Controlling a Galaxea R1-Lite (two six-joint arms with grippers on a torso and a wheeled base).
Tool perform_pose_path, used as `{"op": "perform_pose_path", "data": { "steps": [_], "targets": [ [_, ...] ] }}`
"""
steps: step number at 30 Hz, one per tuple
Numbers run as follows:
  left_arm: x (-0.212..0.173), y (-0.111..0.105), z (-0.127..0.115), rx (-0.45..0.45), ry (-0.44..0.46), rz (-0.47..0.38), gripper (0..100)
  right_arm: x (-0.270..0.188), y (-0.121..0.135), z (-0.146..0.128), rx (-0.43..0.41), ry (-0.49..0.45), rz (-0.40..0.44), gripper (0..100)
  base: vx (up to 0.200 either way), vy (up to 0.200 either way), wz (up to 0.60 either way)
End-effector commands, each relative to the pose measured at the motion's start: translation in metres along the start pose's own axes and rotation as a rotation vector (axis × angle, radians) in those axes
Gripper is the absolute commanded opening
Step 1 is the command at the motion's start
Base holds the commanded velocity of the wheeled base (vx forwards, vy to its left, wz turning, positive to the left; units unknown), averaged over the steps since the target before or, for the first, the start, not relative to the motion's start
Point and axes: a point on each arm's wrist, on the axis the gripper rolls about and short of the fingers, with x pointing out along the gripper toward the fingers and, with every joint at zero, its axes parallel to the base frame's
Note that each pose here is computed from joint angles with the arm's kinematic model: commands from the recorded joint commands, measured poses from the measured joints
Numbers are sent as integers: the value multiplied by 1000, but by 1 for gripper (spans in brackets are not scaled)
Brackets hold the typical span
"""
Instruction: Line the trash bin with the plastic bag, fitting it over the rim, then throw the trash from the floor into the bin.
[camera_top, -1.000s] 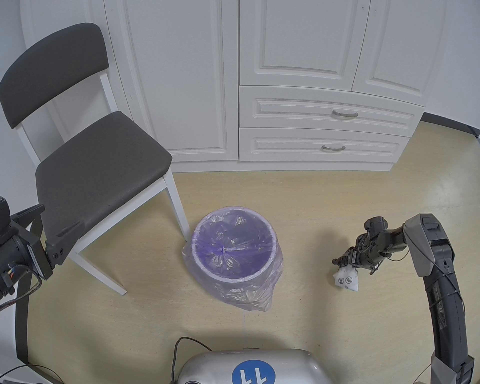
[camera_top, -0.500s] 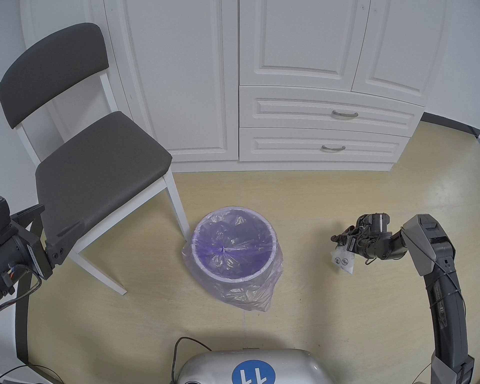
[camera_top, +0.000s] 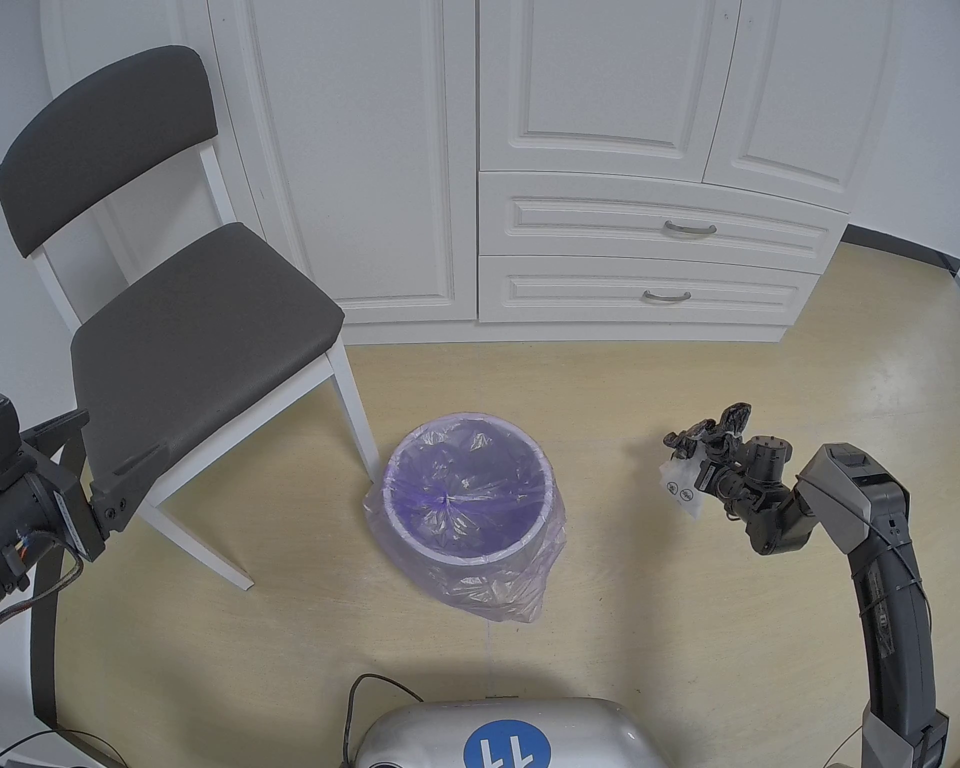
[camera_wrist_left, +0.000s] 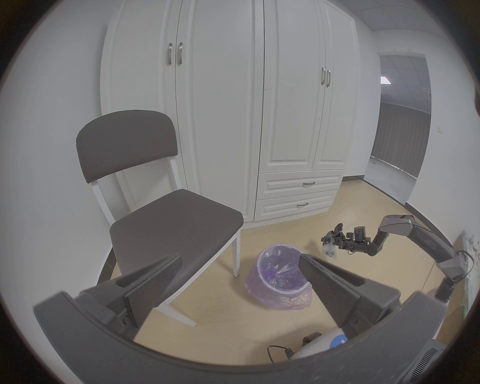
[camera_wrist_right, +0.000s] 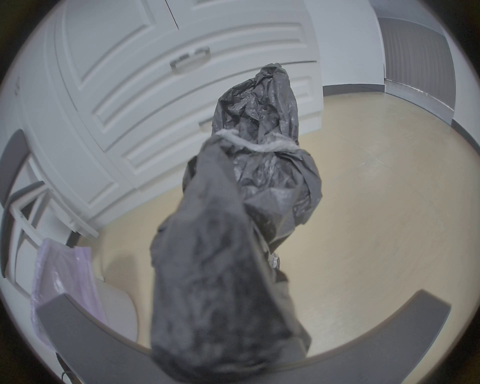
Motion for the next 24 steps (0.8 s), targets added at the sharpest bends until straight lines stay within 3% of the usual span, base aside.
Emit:
{"op": "perform_pose_path", "data": {
  "steps": [1,12,19,24],
  "targets": [
    [-3,0,1,6,-12,0,100,-18,-1,-15,38,-20,83,0,0,0,0],
    [-4,0,-2,29,-8,0,100,-27,4,-18,1,-64,103,0,0,0,0],
    [-4,0,-2,29,-6,-1,100,-35,8,-20,-71,-35,98,0,0,0,0],
    [-4,0,-1,29,-8,-1,100,-36,10,-21,-168,-47,108,0,0,0,0]
  ]
}}
